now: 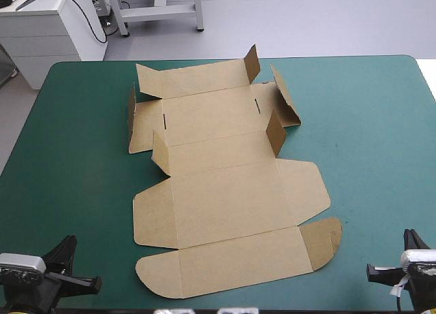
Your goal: Fold the box
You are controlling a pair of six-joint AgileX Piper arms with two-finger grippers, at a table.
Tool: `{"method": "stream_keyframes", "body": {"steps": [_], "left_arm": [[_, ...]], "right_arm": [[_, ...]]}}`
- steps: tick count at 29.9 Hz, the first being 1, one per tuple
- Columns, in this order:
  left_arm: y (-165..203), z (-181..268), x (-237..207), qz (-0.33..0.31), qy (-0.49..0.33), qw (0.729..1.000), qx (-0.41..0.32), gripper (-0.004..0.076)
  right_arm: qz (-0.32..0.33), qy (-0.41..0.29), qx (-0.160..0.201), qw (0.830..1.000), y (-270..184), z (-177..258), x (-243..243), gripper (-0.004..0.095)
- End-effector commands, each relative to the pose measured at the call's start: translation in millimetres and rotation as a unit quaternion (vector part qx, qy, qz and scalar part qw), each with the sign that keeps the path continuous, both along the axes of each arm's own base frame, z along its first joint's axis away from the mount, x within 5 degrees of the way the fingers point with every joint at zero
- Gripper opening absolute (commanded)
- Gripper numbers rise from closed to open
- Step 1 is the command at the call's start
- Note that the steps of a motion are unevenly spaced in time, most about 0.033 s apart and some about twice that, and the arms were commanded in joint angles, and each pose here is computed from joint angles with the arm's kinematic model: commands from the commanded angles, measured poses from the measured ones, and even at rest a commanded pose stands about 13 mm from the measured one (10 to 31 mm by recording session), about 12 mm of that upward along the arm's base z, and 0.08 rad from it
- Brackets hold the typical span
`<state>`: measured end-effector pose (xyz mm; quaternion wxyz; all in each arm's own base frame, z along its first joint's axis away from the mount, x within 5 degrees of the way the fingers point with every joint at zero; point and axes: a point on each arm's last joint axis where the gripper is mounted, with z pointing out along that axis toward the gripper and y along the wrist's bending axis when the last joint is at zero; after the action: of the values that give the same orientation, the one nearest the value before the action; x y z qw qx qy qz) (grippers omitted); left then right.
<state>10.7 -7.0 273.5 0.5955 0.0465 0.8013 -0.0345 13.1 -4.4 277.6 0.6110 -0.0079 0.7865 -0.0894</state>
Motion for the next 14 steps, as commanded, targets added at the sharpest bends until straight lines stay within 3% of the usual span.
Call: {"method": "stream_keyframes", "body": {"steps": [1, 14], "left_arm": [[0.1, 16.2, -3.7, 0.000, -0.056, 0.998, -0.011, -0.0008], [0.1, 16.2, -3.7, 0.000, -0.056, 0.998, -0.011, -0.0008]], "right_arm": [[-0.003, -0.065, -0.011, 0.998, 0.6, 16.5, -7.1, -0.0002], [0.006, -0.064, 0.003, 0.998, 2.6, 16.5, -6.8, -0.0002]]}}
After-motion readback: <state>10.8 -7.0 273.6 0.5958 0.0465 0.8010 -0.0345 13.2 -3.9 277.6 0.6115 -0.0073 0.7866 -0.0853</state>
